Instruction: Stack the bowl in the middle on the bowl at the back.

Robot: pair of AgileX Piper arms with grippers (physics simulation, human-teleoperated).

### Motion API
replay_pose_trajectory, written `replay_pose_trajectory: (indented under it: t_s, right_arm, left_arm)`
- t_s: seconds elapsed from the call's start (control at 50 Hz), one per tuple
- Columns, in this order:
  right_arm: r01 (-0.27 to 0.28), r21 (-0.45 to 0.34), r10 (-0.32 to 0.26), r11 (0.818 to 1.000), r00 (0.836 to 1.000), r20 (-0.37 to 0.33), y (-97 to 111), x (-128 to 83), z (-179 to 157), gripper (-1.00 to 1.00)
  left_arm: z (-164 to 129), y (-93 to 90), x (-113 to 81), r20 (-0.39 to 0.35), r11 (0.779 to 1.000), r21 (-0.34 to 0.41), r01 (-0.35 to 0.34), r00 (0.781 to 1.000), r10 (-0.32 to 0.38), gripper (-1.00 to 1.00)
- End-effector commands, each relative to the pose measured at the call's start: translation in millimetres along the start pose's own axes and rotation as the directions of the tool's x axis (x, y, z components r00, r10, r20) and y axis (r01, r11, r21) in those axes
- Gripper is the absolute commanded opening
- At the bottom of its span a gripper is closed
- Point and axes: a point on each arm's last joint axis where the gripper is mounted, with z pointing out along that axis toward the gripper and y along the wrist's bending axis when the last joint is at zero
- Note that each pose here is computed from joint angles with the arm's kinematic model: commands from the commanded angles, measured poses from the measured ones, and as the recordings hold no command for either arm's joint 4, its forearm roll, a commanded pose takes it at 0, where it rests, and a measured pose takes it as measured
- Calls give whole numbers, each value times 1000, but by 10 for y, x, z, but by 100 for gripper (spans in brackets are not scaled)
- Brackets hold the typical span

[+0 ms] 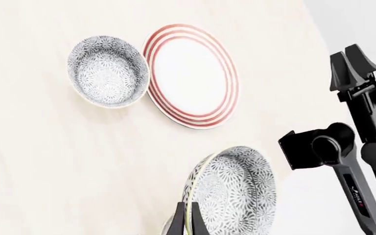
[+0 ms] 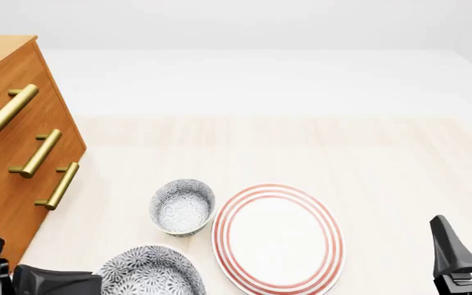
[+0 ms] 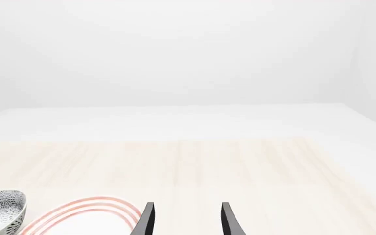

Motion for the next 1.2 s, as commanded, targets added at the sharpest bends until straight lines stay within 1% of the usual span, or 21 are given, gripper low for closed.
replay_pose_trajectory:
  t_s: [0.02, 0.24, 0.4, 0.64, 0.76, 0.88, 1.2]
  right_arm:
    - [0, 1, 0, 1000, 1000, 1, 0, -3, 0, 100]
    - [-1, 0, 1, 1000, 1000, 1, 0, -4, -1, 100]
    - [-1, 0, 1, 1000, 1000, 2, 0, -5, -1, 100]
    - [-2, -1, 2, 1000, 1000, 3, 1, -5, -1, 100]
    - [-2, -1, 2, 1000, 1000, 3, 1, -5, -1, 100]
    - [-2, -1, 2, 1000, 1000, 4, 1, -6, -1, 100]
    - [-3, -1, 3, 1000, 1000, 5, 0, -6, -1, 100]
  left_arm:
    - [-205, -61, -82, 15, 1000, 15, -17, 1000, 17, -100]
    - [-314, -106, -102, -11, 998, 38, -54, 998, 55, -100]
    - [-315, -130, -90, -42, 994, 59, -96, 994, 99, -100]
    - [-282, -141, -52, -78, 988, 81, -128, 988, 135, -100]
    - [-222, -138, -2, -106, 985, 96, -143, 982, 153, -100]
    - [-194, -148, 17, -118, 983, 109, -149, 980, 161, -100]
    - [-12, -105, 157, -167, 980, 117, -160, 970, 178, -100]
